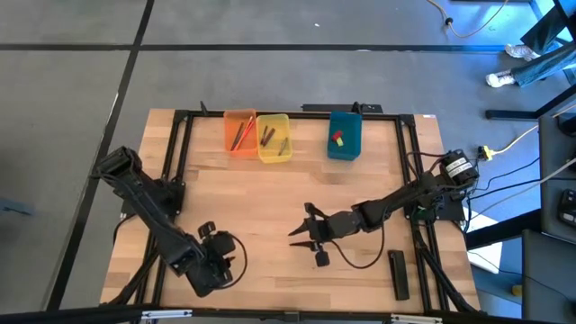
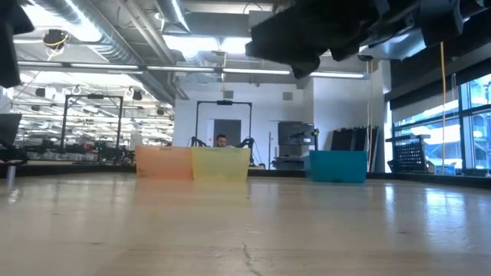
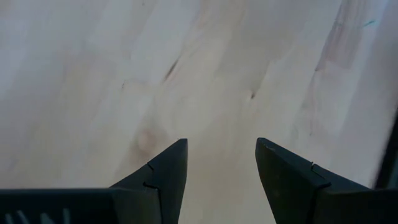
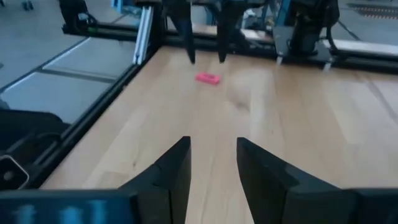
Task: Sort crayons/erasers/pens/pencils in bins
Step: Put the pink eraser into the blue bin
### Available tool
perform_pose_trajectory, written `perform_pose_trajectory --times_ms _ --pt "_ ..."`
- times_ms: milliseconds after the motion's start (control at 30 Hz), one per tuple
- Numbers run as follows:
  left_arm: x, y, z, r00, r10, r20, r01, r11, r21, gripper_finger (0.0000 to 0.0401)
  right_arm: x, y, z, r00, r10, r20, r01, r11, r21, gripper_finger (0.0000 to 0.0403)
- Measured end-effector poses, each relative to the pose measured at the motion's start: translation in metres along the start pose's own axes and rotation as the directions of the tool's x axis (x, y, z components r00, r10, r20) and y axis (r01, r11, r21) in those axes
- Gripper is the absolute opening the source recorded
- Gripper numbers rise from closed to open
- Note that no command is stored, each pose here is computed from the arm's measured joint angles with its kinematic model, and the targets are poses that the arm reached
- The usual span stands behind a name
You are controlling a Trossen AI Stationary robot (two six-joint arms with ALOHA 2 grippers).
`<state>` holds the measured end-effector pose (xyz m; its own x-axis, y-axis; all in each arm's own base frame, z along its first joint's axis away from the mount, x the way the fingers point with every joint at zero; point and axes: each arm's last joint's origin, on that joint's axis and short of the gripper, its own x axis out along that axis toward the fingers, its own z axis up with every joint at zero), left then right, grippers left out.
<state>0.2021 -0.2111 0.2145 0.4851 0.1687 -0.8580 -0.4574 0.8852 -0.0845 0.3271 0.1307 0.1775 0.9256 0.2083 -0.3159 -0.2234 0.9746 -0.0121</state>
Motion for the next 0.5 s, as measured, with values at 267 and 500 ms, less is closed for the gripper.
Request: perform_pose_trajectory --times_ms 267,500 --pt "0.025 0.007 -0.006 0.998 -0.046 -0.04 0.051 0.988 0.143 0.0182 0.0 0.0 -0.004 0.999 -0.002 -0.035 0.002 1.0 0.0 0.0131" --pt "0.035 0.009 -0.02 0.968 -0.137 -0.212 0.173 0.971 0.164 0.0182 0.0 0.0 -0.003 0.999 -0.002 -0.035 0.002 1.0 0.005 0.0131"
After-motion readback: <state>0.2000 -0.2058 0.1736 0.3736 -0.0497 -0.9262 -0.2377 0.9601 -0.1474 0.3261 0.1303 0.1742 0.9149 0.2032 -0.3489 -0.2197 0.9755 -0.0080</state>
